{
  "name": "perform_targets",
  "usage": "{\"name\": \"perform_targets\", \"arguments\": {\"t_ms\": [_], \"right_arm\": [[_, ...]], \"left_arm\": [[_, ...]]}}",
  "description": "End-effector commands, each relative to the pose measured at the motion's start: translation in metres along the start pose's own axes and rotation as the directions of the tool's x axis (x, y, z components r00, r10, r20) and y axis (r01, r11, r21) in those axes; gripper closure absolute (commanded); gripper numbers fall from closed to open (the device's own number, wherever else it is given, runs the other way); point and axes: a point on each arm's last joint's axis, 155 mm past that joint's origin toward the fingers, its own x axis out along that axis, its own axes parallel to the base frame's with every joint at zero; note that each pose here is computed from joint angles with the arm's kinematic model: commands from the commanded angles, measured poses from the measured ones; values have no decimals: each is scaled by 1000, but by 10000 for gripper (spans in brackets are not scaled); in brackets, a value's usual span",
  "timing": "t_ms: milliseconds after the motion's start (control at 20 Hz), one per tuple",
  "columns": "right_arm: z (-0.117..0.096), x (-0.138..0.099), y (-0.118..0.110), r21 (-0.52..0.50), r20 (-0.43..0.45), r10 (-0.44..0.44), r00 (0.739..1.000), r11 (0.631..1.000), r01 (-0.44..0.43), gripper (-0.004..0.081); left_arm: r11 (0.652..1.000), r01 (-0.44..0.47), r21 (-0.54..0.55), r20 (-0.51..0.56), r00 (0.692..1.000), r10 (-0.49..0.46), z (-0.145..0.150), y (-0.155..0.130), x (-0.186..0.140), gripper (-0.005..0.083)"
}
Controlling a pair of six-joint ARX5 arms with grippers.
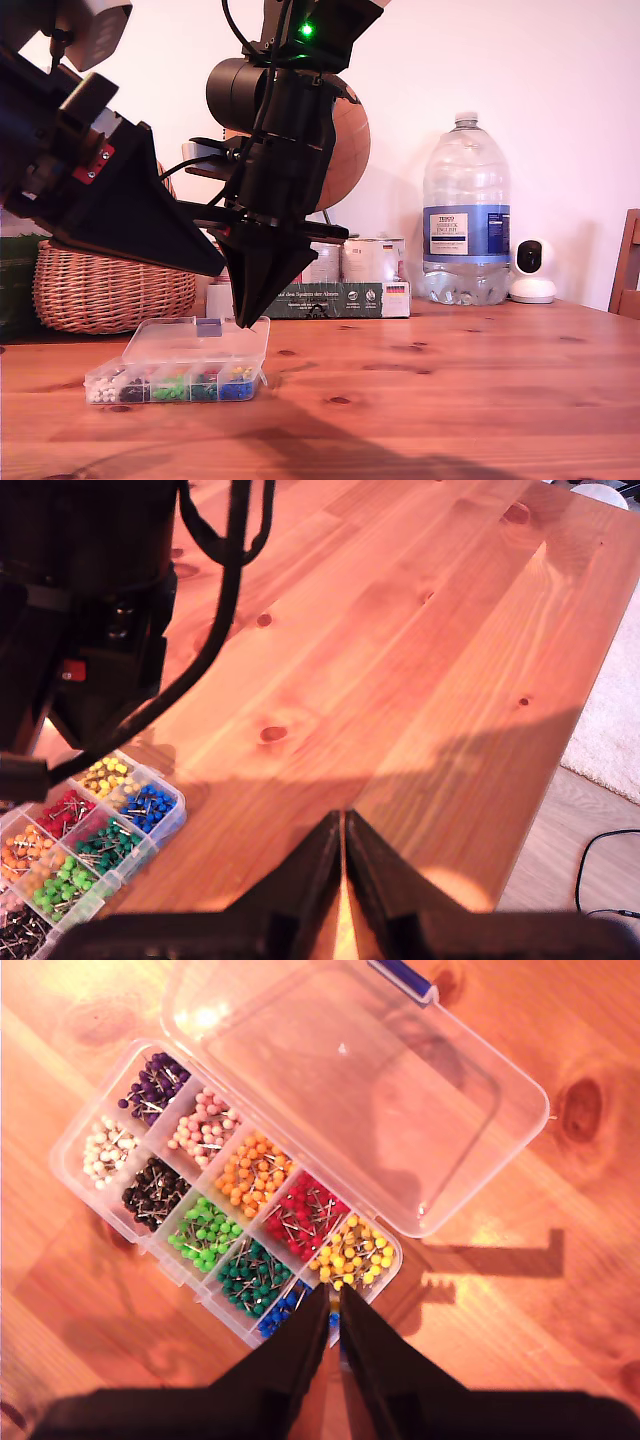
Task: Sort the loose pins on the table into their correct compartments
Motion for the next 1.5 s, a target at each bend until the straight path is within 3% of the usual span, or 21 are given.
{"name": "perform_targets", "arguments": {"t_ms": [0, 1450], "right_arm": [[-12, 18, 5, -7, -47, 11, 999, 1000, -12, 781], [-7, 19, 2, -37, -27, -5, 1000, 999, 4, 732]], "left_arm": [[1000, 3, -4, -20, 1000, -3, -10, 0, 2, 797], [1000, 3, -4, -20, 1000, -3, -10, 0, 2, 797]]}}
